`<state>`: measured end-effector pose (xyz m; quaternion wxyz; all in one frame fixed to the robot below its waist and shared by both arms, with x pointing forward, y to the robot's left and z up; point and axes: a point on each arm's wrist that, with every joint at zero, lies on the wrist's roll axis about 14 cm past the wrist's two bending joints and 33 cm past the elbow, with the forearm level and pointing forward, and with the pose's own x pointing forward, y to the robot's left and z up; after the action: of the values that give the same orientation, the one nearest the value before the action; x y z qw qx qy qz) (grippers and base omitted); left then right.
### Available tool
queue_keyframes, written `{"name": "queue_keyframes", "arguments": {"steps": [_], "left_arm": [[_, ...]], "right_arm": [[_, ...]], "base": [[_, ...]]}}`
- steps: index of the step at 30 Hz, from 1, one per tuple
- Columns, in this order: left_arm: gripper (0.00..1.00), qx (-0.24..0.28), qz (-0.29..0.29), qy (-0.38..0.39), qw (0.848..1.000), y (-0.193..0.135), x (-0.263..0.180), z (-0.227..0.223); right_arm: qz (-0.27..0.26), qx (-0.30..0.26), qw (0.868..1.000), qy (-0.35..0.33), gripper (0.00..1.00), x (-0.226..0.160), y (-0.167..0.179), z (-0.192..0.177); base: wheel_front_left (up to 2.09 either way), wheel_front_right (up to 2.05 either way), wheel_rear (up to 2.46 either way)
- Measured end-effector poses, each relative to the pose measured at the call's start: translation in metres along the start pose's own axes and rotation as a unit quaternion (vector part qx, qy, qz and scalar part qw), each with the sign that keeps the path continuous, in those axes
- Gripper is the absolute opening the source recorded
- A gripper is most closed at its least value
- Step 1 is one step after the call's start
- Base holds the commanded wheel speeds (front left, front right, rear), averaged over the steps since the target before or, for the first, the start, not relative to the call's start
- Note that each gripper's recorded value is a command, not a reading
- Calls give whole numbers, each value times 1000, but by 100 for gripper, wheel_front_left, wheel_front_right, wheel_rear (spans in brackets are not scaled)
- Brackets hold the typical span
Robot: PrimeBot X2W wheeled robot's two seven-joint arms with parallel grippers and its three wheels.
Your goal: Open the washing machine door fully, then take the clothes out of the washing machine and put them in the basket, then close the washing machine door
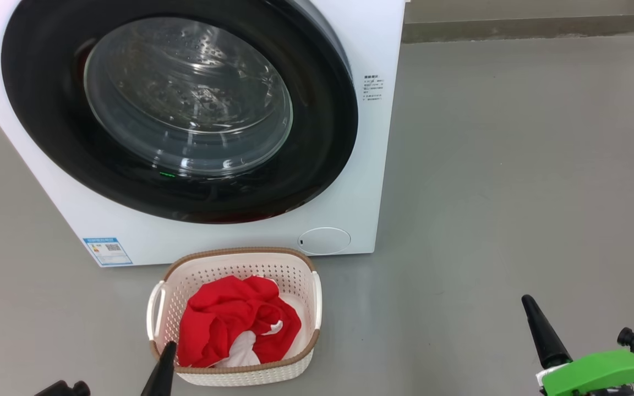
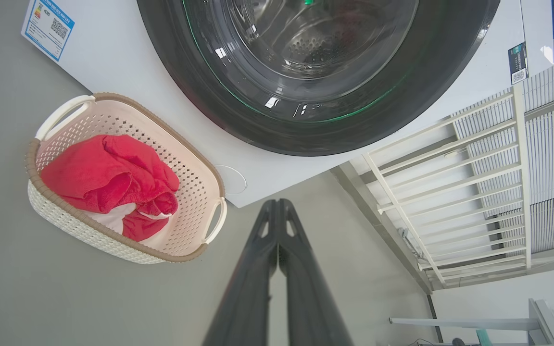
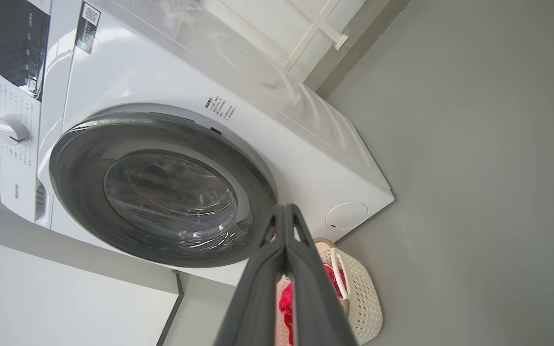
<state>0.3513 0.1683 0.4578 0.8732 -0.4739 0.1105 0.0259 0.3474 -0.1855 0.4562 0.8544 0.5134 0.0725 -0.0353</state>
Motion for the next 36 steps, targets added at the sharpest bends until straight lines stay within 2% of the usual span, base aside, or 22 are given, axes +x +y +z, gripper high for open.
{"name": "queue_keyframes", "arguments": {"steps": [19, 36], "left_arm": [[0, -112, -19, -9, 993, -6, 9, 11], [0, -210, -35, -21, 977, -7, 13, 21]], "right_arm": [[7, 96, 995, -8, 0, 8, 4, 9], [25, 182, 983, -21, 0, 18, 13, 22]], "base": [[0, 0, 0], [0, 0, 0]]}}
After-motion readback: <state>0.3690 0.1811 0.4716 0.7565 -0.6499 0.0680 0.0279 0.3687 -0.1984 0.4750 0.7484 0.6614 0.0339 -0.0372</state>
